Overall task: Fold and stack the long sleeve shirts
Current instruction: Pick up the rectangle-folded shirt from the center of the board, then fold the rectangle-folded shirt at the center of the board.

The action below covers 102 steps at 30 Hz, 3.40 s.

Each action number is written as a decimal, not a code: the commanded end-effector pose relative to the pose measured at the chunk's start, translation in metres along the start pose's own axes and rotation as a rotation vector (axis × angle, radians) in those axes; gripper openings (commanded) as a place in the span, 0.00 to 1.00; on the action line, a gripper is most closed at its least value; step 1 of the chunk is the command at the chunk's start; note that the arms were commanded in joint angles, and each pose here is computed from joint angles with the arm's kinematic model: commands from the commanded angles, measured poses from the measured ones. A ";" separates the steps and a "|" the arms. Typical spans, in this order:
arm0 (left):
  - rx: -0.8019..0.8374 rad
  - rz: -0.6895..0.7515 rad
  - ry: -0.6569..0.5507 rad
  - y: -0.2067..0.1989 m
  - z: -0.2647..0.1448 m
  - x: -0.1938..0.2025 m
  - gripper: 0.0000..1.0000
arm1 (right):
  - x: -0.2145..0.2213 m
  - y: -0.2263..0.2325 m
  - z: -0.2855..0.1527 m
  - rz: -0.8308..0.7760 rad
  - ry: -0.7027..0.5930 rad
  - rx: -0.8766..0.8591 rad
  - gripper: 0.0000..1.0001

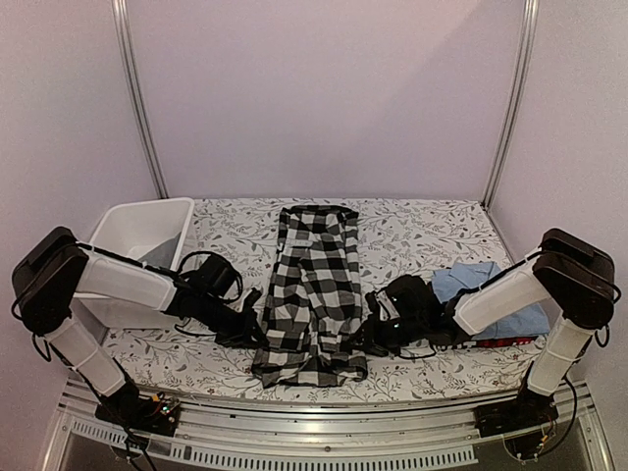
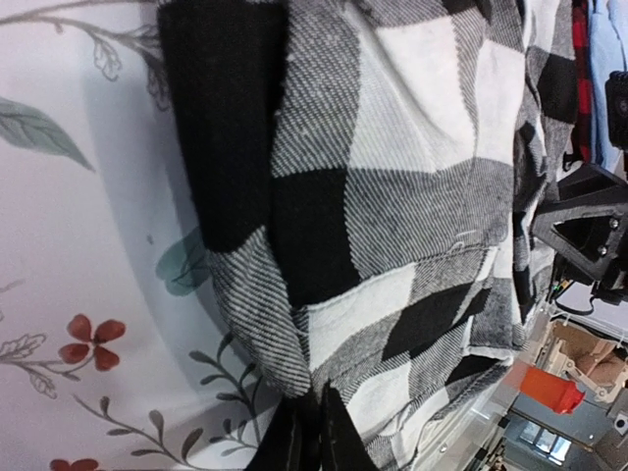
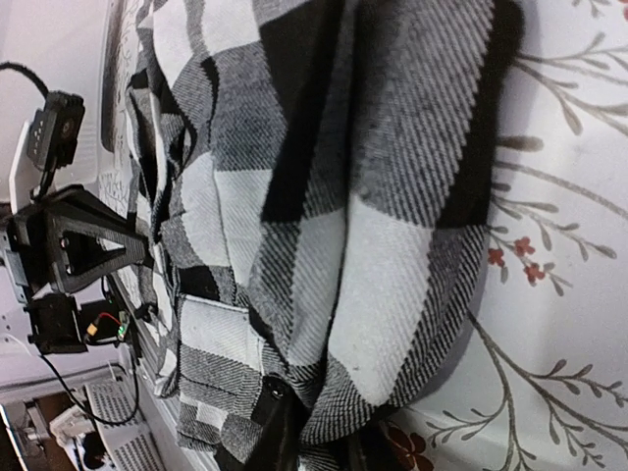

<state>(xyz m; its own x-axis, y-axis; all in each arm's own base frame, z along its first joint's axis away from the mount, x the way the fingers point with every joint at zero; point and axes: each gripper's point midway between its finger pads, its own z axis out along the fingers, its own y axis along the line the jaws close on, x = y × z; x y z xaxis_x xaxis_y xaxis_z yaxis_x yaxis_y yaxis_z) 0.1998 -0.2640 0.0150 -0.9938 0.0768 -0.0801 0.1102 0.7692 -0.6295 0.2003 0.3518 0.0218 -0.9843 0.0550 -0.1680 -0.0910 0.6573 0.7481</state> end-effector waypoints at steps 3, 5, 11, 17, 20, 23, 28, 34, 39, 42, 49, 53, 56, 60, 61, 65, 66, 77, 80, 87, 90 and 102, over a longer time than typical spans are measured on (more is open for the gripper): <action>0.078 0.033 -0.014 -0.024 -0.014 -0.005 0.02 | 0.003 0.002 -0.006 0.021 0.001 0.015 0.01; 0.087 0.038 -0.015 -0.029 -0.018 -0.005 0.00 | 0.001 0.009 -0.010 0.019 -0.011 0.008 0.00; 0.106 0.062 -0.034 -0.045 -0.033 -0.009 0.00 | -0.008 0.030 -0.024 0.010 -0.051 -0.019 0.00; 0.142 0.068 -0.058 -0.065 -0.043 -0.027 0.00 | -0.033 0.052 -0.032 -0.007 -0.102 -0.054 0.00; 0.173 0.033 -0.060 -0.072 -0.044 -0.042 0.00 | -0.050 0.059 -0.030 -0.002 -0.119 -0.071 0.00; 0.223 -0.017 -0.071 -0.076 -0.046 -0.057 0.00 | -0.071 0.063 -0.030 0.003 -0.149 -0.082 0.00; 0.257 -0.106 -0.142 -0.066 -0.048 -0.098 0.00 | -0.109 0.052 -0.022 0.025 -0.197 -0.074 0.00; 0.213 -0.228 -0.244 -0.029 -0.037 -0.141 0.00 | -0.137 0.018 -0.003 0.083 -0.232 -0.033 0.00; 0.193 -0.239 -0.237 -0.018 -0.019 -0.155 0.00 | -0.145 0.008 0.012 0.100 -0.224 -0.019 0.00; 0.178 -0.237 -0.241 -0.016 -0.017 -0.157 0.00 | -0.147 0.008 0.012 0.098 -0.226 -0.018 0.04; 0.119 -0.205 -0.268 -0.016 -0.029 -0.158 0.18 | -0.150 0.023 -0.004 0.047 -0.248 -0.020 0.29; 0.092 -0.164 -0.283 -0.020 -0.039 -0.157 0.41 | -0.146 0.029 -0.017 0.019 -0.252 -0.014 0.38; 0.067 -0.109 -0.297 -0.025 -0.051 -0.152 0.51 | -0.139 0.032 -0.027 -0.008 -0.251 0.006 0.44; 0.021 -0.036 -0.268 -0.028 -0.055 -0.136 0.61 | -0.124 0.033 -0.030 -0.052 -0.229 0.050 0.52; 0.004 -0.022 -0.256 -0.028 -0.054 -0.130 0.62 | -0.120 0.032 -0.030 -0.064 -0.220 0.065 0.54; -0.057 0.002 -0.217 -0.021 -0.050 -0.101 0.62 | -0.101 0.022 -0.025 -0.093 -0.191 0.122 0.59; -0.067 0.008 -0.207 -0.020 -0.049 -0.093 0.61 | -0.096 0.019 -0.024 -0.097 -0.184 0.132 0.59; -0.044 0.029 -0.162 -0.015 -0.023 -0.056 0.59 | -0.069 0.001 -0.010 -0.133 -0.140 0.161 0.61; -0.027 0.030 -0.180 -0.016 -0.016 -0.062 0.59 | -0.071 0.000 -0.003 -0.135 -0.148 0.151 0.61; 0.014 0.006 -0.167 -0.013 0.001 -0.061 0.51 | -0.067 0.004 0.010 -0.132 -0.136 0.123 0.51; 0.021 0.009 -0.150 -0.014 0.002 -0.052 0.36 | -0.057 0.008 0.012 -0.140 -0.116 0.115 0.37; -0.005 0.001 -0.072 -0.016 -0.023 -0.017 0.00 | -0.043 0.028 -0.006 -0.115 -0.109 0.069 0.05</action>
<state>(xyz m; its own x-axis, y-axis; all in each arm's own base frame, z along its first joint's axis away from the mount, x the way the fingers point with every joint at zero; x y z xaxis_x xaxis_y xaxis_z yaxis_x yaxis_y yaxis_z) 0.2284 -0.2632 0.0348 -0.9872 -0.0029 -0.1594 0.0980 0.7777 -0.6210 0.2381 0.3586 0.0268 -0.9528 0.0310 -0.3020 -0.1776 0.7500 0.6371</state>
